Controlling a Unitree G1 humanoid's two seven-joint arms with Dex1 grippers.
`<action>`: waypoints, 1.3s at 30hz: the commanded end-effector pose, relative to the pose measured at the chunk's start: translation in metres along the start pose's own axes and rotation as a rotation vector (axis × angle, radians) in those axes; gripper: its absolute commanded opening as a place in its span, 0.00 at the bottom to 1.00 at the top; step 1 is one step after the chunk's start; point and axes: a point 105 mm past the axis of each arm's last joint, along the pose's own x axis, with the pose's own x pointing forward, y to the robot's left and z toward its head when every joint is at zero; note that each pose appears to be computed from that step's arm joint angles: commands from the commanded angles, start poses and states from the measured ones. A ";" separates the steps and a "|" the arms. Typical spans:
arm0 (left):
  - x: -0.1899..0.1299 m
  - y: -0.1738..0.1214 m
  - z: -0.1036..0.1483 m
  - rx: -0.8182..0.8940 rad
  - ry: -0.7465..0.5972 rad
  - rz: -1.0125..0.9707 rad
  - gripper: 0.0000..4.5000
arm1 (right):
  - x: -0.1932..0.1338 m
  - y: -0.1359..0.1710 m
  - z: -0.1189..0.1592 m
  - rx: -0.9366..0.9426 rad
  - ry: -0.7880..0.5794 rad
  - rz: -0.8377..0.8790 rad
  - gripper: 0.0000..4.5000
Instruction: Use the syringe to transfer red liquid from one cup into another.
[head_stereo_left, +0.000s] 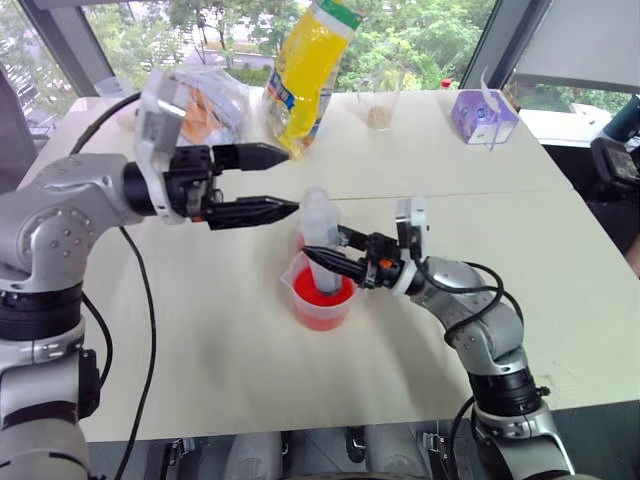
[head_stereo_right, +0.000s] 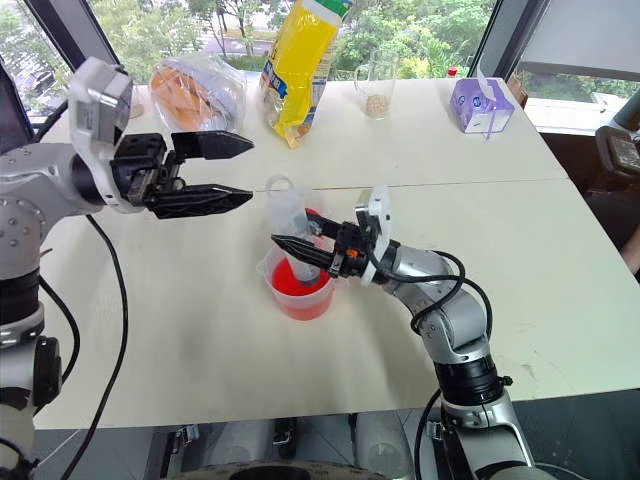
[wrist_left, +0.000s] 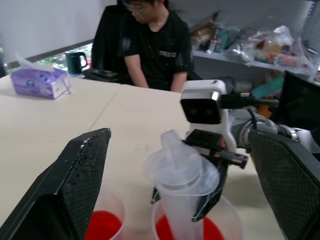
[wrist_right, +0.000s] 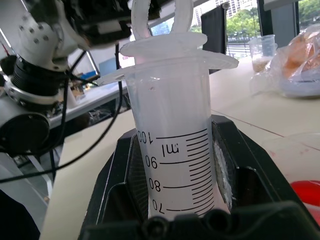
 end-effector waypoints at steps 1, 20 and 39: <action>0.002 -0.009 -0.001 0.007 0.017 -0.038 1.00 | 0.000 0.003 0.003 -0.039 -0.013 0.014 0.31; 0.021 -0.010 -0.023 -0.102 0.003 -0.053 1.00 | 0.002 0.007 -0.001 -0.073 0.016 0.033 0.31; 0.020 -0.002 -0.009 -0.070 -0.047 -0.022 0.00 | 0.002 0.011 -0.005 -0.059 0.037 0.057 0.31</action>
